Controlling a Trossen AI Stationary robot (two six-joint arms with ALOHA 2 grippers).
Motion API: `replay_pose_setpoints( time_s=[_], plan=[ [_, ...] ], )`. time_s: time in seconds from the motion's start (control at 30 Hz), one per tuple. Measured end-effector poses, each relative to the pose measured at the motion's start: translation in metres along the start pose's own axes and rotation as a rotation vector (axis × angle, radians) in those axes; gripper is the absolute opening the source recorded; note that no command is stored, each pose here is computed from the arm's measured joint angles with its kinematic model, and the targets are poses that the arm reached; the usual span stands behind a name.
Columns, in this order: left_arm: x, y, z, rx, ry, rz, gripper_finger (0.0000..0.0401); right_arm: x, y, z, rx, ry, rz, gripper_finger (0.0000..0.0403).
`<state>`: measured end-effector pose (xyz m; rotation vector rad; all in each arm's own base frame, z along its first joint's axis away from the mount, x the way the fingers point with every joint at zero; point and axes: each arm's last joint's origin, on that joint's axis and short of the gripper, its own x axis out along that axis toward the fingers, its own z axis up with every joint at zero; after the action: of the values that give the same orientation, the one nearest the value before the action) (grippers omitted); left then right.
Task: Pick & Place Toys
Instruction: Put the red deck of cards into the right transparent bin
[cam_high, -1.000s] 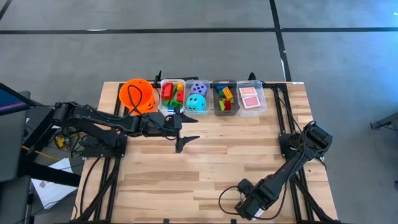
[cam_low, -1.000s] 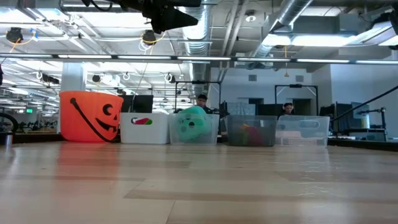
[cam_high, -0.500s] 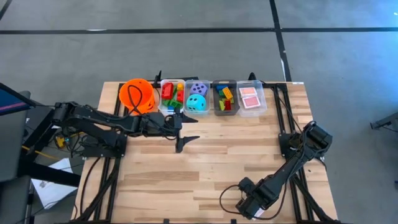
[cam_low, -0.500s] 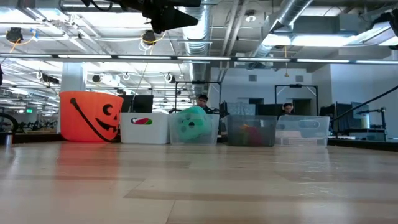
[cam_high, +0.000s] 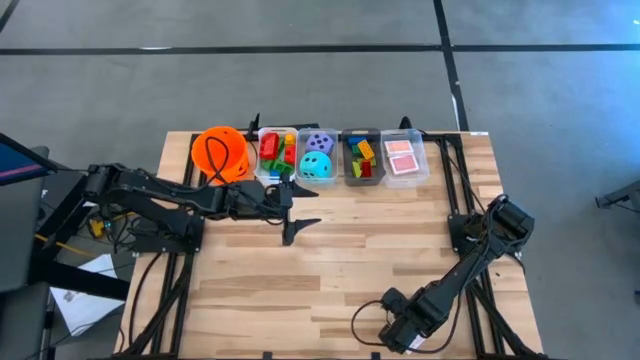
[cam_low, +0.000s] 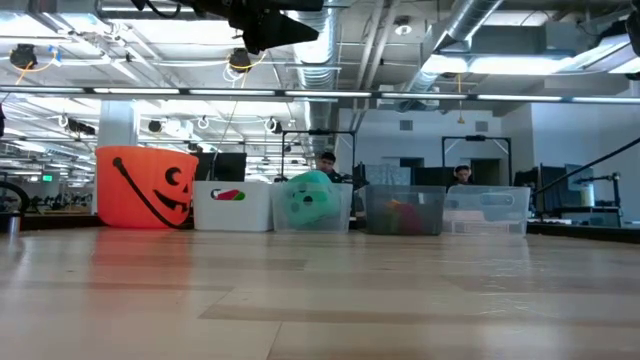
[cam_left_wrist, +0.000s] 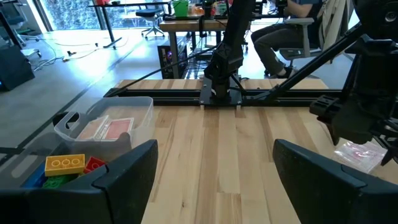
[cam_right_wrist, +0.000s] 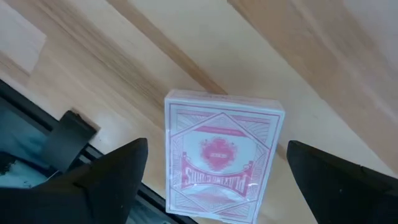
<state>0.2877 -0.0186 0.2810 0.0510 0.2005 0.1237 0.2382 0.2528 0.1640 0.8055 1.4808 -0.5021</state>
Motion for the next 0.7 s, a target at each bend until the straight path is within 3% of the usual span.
replay_pose_setpoints(
  time_s=[0.23, 0.6, 0.7],
  plan=[
    [0.0, 0.0, 0.0, 0.0, 0.0, 0.0, 0.031, 0.0, -0.004, 0.0, 0.008, -0.004, -0.043, 0.0379],
    [0.0, 0.0, 0.0, 0.0, 0.0, 0.0, 0.031, 0.0, 0.007, 0.003, -0.064, -0.061, 0.073, 0.0379],
    [0.0, 0.0, 0.0, 0.0, 0.0, 0.0, 0.031, 0.0, 0.005, 0.006, -0.062, -0.063, 0.05, 0.0379]
  ],
)
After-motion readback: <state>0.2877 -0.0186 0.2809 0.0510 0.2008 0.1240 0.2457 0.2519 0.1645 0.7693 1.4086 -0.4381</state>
